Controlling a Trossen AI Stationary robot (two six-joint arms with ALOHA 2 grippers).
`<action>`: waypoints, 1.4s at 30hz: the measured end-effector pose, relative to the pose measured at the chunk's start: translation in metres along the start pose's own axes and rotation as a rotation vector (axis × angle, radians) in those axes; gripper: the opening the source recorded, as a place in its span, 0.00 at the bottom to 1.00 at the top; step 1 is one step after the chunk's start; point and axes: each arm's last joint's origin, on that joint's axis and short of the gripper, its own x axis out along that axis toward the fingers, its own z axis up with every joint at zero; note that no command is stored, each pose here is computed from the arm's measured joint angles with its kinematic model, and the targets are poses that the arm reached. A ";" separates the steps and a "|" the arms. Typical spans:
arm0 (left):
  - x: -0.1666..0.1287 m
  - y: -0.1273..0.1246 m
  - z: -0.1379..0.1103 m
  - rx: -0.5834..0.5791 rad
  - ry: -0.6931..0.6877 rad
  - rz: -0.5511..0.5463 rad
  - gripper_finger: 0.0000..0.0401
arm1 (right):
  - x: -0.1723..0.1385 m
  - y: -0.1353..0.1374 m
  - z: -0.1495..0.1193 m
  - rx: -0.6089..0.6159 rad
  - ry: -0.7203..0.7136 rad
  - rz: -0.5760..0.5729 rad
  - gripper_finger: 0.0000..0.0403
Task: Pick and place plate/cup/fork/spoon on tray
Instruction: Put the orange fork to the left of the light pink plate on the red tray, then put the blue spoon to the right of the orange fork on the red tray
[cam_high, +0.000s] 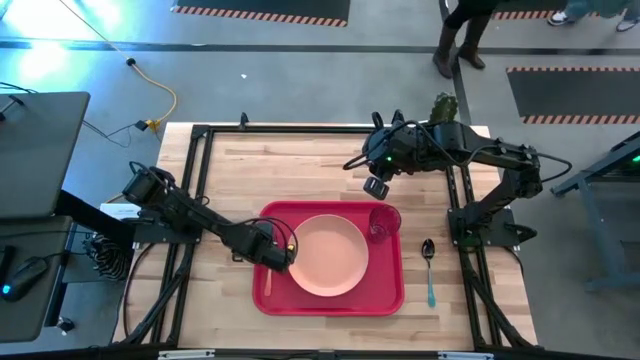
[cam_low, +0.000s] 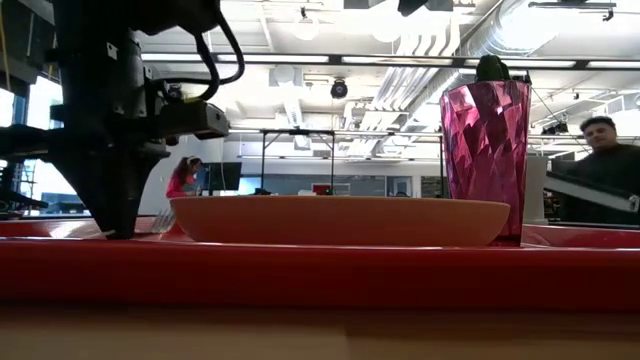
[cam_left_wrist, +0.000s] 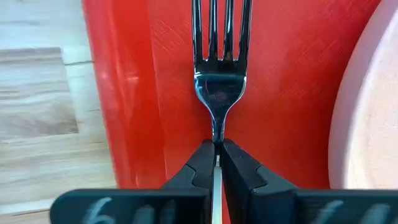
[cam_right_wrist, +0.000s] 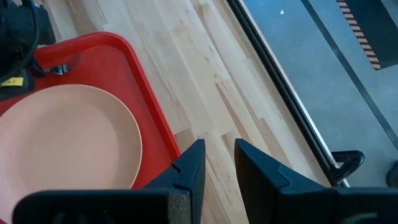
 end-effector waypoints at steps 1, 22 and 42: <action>0.000 0.000 0.000 0.000 0.000 0.000 0.01 | 0.000 0.000 0.000 0.000 0.001 0.000 0.19; -0.001 0.001 0.000 0.000 0.008 0.005 0.10 | 0.000 0.000 0.000 0.000 0.000 0.000 0.19; -0.036 0.015 0.011 0.014 -0.028 -0.008 0.10 | 0.000 0.002 -0.002 0.023 0.035 0.092 0.19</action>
